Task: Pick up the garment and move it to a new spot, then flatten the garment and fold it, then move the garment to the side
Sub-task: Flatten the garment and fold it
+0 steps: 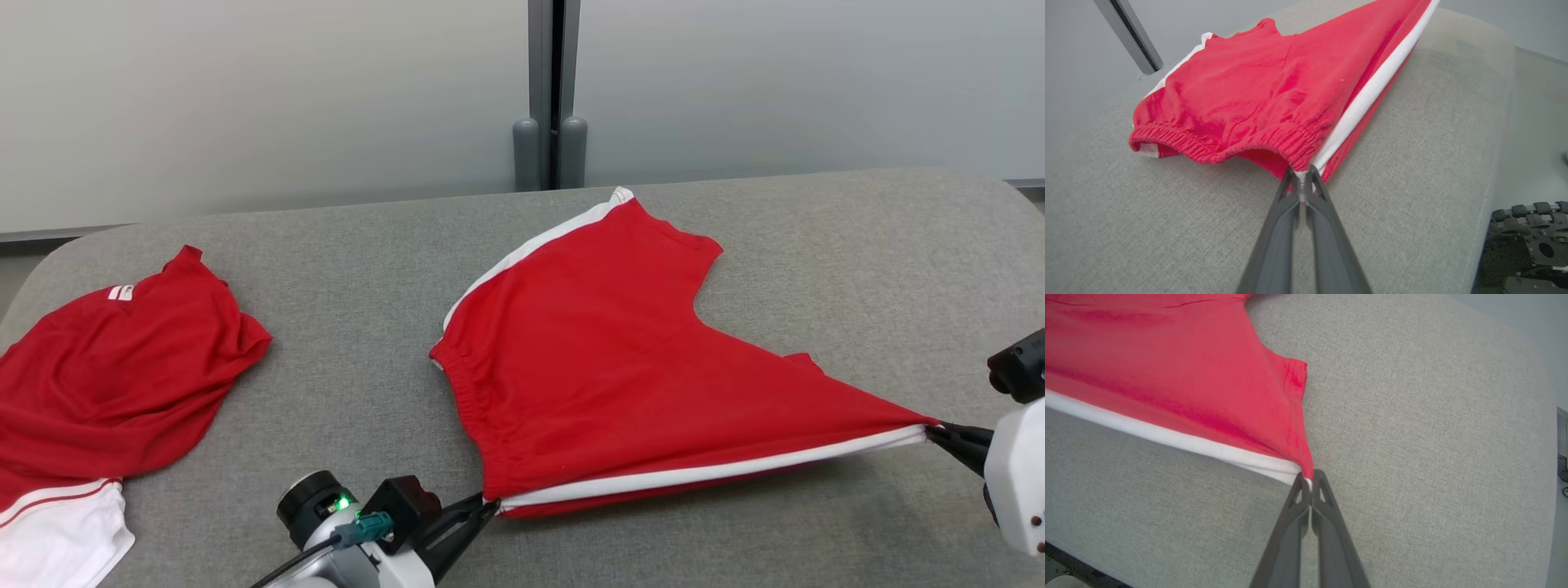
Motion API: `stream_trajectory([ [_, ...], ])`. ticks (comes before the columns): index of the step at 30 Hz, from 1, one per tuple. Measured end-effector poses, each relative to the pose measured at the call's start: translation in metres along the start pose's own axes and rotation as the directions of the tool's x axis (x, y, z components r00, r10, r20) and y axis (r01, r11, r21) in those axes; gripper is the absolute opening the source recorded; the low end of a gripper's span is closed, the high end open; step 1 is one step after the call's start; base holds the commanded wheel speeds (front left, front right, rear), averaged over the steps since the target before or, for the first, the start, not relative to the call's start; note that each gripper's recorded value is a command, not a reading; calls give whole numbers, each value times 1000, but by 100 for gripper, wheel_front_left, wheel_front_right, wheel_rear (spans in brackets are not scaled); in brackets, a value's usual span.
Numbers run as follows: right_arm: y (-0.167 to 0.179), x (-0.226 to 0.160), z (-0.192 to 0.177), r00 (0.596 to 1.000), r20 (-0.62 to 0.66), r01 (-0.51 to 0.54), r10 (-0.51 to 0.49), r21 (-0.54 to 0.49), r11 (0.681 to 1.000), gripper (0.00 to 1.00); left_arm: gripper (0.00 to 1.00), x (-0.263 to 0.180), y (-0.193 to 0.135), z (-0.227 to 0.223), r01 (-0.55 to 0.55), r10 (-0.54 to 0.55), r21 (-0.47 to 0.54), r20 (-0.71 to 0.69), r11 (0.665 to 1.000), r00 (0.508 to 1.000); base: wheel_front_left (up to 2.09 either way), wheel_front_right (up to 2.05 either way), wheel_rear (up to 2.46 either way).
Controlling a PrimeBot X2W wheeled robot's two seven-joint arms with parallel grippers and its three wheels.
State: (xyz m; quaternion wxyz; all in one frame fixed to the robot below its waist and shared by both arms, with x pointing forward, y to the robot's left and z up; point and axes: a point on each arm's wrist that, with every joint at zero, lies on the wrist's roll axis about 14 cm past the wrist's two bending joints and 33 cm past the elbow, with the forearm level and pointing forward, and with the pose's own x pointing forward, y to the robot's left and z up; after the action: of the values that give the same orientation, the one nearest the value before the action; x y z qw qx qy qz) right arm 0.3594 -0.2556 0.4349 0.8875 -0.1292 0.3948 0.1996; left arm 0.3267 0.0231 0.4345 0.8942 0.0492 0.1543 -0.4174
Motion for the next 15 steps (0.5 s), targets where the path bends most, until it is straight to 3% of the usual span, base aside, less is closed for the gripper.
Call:
stream_trajectory([
  [10, -18, -25, 1, 998, -62, 23, -25, -34, 999, 0, 0, -10, -29, 10, 66, -65, -21, 5, 998, 998, 0, 0, 0],
  [15, -31, -21, 33, 998, -21, 48, -51, -97, 994, 0, 0, -9, -11, 33, 17, -15, -23, 73, 1000, 997, 0, 0, 0],
])
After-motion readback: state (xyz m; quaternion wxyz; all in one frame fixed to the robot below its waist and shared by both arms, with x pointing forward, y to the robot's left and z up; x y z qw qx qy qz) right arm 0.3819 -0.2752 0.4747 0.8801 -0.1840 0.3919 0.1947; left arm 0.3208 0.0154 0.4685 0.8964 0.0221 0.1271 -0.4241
